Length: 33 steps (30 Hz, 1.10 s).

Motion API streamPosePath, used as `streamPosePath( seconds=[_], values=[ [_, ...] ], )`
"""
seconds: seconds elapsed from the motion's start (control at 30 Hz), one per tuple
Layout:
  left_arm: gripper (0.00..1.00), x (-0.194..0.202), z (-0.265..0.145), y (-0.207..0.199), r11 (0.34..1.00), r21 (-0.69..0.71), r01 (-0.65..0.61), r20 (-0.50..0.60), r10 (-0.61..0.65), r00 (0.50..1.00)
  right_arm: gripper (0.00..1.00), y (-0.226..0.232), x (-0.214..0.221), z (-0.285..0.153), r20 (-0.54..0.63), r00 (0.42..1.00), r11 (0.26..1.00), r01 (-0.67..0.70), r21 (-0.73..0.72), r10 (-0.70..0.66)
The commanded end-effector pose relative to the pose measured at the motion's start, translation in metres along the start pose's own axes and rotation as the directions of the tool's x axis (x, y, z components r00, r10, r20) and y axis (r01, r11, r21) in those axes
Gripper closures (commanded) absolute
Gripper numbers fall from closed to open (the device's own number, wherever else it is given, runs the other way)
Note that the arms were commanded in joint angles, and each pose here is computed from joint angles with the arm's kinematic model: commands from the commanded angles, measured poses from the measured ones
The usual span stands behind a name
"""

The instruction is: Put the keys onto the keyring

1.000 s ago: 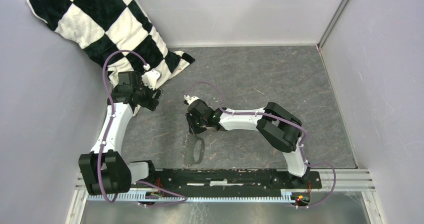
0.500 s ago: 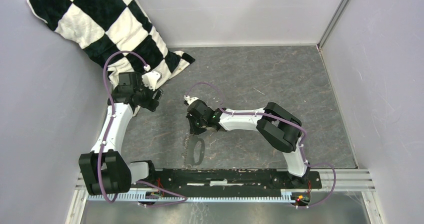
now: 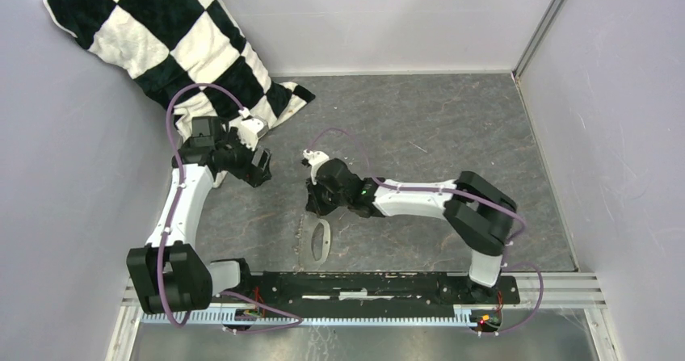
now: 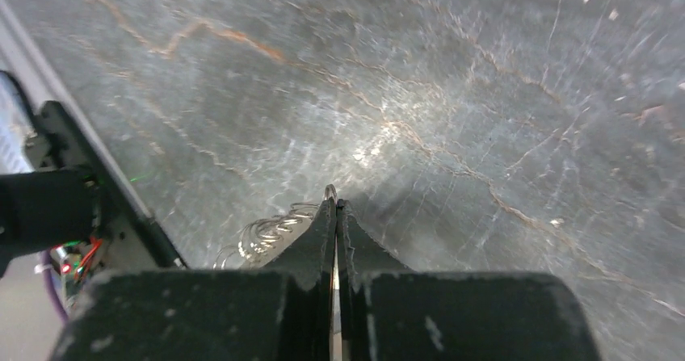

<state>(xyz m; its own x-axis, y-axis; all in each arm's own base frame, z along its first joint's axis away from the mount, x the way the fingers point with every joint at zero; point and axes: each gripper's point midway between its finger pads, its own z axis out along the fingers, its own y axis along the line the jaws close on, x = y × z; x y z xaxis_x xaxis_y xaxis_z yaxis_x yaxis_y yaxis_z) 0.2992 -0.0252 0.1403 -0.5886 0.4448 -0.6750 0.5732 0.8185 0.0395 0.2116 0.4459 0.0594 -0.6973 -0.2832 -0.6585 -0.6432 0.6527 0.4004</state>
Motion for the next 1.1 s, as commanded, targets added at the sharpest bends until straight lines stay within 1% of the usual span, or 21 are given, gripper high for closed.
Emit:
streamPosePath(
  seconds=[0.0, 0.03, 0.1, 0.17, 0.2, 0.23, 0.27, 0.33, 0.43, 0.57, 0.67, 0.77, 0.8, 0.87, 0.9, 0.97, 1.07],
  values=[
    [0.04, -0.041, -0.033, -0.060, 0.940, 0.301, -0.158, 0.198, 0.101, 0.975, 1.00, 0.038, -0.070, -0.054, 0.267, 0.952, 0.979, 0.179, -0.101, -0.146],
    [0.03, -0.048, -0.045, -0.076, 0.911, 0.358, -0.203, 0.250, 0.116, 0.961, 1.00, 0.043, -0.076, -0.066, 0.303, 0.936, 0.968, 0.224, -0.114, -0.181],
    [0.02, -0.053, -0.066, -0.095, 0.863, 0.409, -0.297, 0.315, 0.173, 0.933, 1.00, 0.055, -0.084, -0.087, 0.359, 0.906, 0.945, 0.292, -0.150, -0.224],
    [0.02, -0.057, -0.088, -0.114, 0.798, 0.439, -0.413, 0.391, 0.244, 0.888, 1.00, 0.069, -0.090, -0.109, 0.409, 0.874, 0.913, 0.362, -0.187, -0.262],
    [0.02, -0.056, -0.100, -0.126, 0.741, 0.441, -0.506, 0.451, 0.304, 0.839, 1.00, 0.078, -0.094, -0.122, 0.443, 0.852, 0.890, 0.403, -0.214, -0.279],
    [0.02, -0.054, -0.112, -0.137, 0.721, 0.458, -0.520, 0.466, 0.304, 0.831, 0.99, 0.083, -0.097, -0.132, 0.471, 0.832, 0.872, 0.436, -0.225, -0.294],
    [0.04, -0.057, -0.119, -0.142, 0.719, 0.451, -0.528, 0.486, 0.298, 0.822, 0.99, 0.090, -0.099, -0.143, 0.500, 0.810, 0.849, 0.470, -0.240, -0.307],
    [0.08, -0.068, -0.134, -0.146, 0.717, 0.406, -0.566, 0.532, 0.318, 0.785, 0.99, 0.101, -0.103, -0.164, 0.562, 0.759, 0.805, 0.536, -0.254, -0.328],
    [0.10, -0.090, -0.153, -0.150, 0.711, 0.364, -0.602, 0.594, 0.320, 0.738, 1.00, 0.113, -0.109, -0.189, 0.633, 0.686, 0.750, 0.615, -0.241, -0.359],
    [0.13, -0.120, -0.176, -0.159, 0.702, 0.395, -0.592, 0.646, 0.246, 0.723, 1.00, 0.121, -0.121, -0.211, 0.689, 0.602, 0.701, 0.688, -0.190, -0.403],
    [0.14, -0.113, -0.180, -0.178, 0.653, 0.407, -0.638, 0.652, 0.281, 0.704, 1.00, 0.126, -0.129, -0.226, 0.729, 0.531, 0.669, 0.731, -0.135, -0.432],
    [0.14, -0.096, -0.179, -0.197, 0.600, 0.439, -0.669, 0.641, 0.313, 0.701, 1.00, 0.125, -0.137, -0.238, 0.752, 0.460, 0.651, 0.757, -0.055, -0.471],
    [0.15, -0.091, -0.180, -0.203, 0.580, 0.448, -0.680, 0.642, 0.321, 0.697, 1.00, 0.125, -0.137, -0.243, 0.759, 0.436, 0.644, 0.765, -0.030, -0.483],
    [0.18, -0.088, -0.180, -0.209, 0.561, 0.443, -0.699, 0.660, 0.324, 0.678, 1.00, 0.123, -0.137, -0.248, 0.773, 0.381, 0.625, 0.781, 0.025, -0.507],
    [0.20, -0.091, -0.180, -0.209, 0.561, 0.430, -0.708, 0.675, 0.321, 0.664, 1.00, 0.123, -0.136, -0.251, 0.780, 0.358, 0.618, 0.785, 0.045, -0.513],
    [0.25, -0.100, -0.179, -0.208, 0.580, 0.406, -0.707, 0.698, 0.302, 0.649, 1.00, 0.122, -0.136, -0.254, 0.782, 0.322, 0.606, 0.791, 0.088, -0.534],
    [0.27, -0.117, -0.176, -0.203, 0.613, 0.366, -0.700, 0.729, 0.279, 0.625, 1.00, 0.120, -0.139, -0.255, 0.776, 0.287, 0.593, 0.794, 0.135, -0.561]
  ],
)
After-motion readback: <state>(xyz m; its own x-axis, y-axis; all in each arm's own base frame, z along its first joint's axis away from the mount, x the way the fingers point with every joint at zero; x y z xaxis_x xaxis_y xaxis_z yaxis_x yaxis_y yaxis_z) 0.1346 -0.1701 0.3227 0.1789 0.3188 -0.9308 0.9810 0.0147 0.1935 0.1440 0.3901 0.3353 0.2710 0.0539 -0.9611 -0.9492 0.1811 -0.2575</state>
